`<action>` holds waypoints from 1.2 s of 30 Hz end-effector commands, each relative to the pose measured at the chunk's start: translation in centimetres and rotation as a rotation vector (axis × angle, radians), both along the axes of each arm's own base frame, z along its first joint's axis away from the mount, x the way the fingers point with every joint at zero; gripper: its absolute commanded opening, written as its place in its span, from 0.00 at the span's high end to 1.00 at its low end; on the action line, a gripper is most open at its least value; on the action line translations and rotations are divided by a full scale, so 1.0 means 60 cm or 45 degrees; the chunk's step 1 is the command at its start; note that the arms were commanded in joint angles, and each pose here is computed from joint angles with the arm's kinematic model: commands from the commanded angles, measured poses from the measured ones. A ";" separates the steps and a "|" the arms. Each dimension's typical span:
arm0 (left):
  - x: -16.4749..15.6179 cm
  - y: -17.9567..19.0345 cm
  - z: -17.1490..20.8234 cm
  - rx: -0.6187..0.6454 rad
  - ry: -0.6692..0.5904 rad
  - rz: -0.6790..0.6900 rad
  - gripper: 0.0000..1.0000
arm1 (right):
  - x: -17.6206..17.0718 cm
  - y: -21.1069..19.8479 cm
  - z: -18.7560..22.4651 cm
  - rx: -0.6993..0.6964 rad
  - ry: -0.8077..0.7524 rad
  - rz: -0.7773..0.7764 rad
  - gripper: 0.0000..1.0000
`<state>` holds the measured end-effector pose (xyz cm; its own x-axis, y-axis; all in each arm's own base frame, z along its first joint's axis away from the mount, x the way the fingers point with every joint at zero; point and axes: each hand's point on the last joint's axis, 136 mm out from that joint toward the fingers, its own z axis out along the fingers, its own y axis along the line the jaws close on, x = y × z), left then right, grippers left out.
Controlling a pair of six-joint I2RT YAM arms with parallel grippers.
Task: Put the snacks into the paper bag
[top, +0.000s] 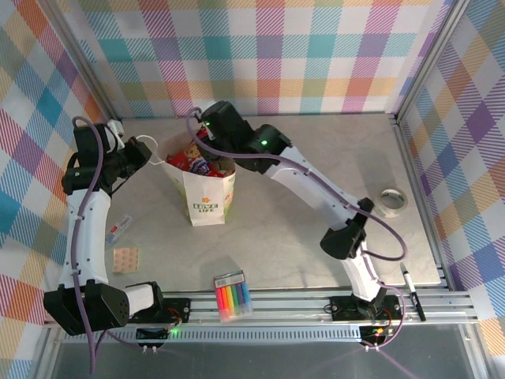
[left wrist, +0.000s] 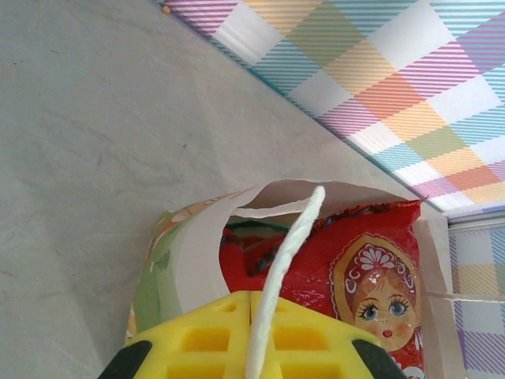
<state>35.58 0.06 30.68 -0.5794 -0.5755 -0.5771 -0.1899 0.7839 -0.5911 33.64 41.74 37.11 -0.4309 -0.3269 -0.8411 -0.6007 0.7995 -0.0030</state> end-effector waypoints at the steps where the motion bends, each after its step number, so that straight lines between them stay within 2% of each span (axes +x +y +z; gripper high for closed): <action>1: 0.000 -0.015 0.021 0.022 -0.025 -0.058 0.92 | -0.021 -0.045 0.075 0.115 -0.066 -0.065 0.50; 6: 0.002 -0.028 0.023 0.054 -0.012 -0.096 0.91 | -0.009 -0.087 0.074 0.073 -0.093 -0.166 0.43; 10: 0.004 -0.037 0.024 0.088 -0.004 -0.119 0.91 | 0.014 -0.109 0.041 -0.004 -0.049 -0.272 0.45; 13: 0.005 -0.044 0.028 0.144 0.006 -0.144 0.91 | 0.029 -0.104 0.012 -0.030 0.019 -0.273 0.44; 19: 0.011 -0.060 0.031 0.193 0.025 -0.187 0.91 | 0.063 -0.098 -0.031 0.025 0.173 -0.256 0.46; 22: 0.014 -0.064 0.026 0.208 0.038 -0.190 0.91 | 0.072 -0.088 -0.039 0.069 0.227 -0.214 0.59; 24: 0.019 -0.074 0.026 0.226 0.043 -0.214 0.92 | 0.077 -0.086 -0.041 0.092 0.257 -0.189 0.78; 27: 0.026 -0.098 0.030 0.273 0.050 -0.276 0.96 | 0.077 -0.077 -0.033 0.119 0.259 -0.121 0.99; 30: 0.034 -0.118 0.040 0.315 0.045 -0.315 1.00 | 0.074 -0.074 -0.008 0.156 0.217 -0.081 1.00; 36: 0.045 -0.161 0.082 0.318 -0.037 -0.386 1.00 | 0.073 -0.088 0.043 0.211 0.124 -0.059 1.00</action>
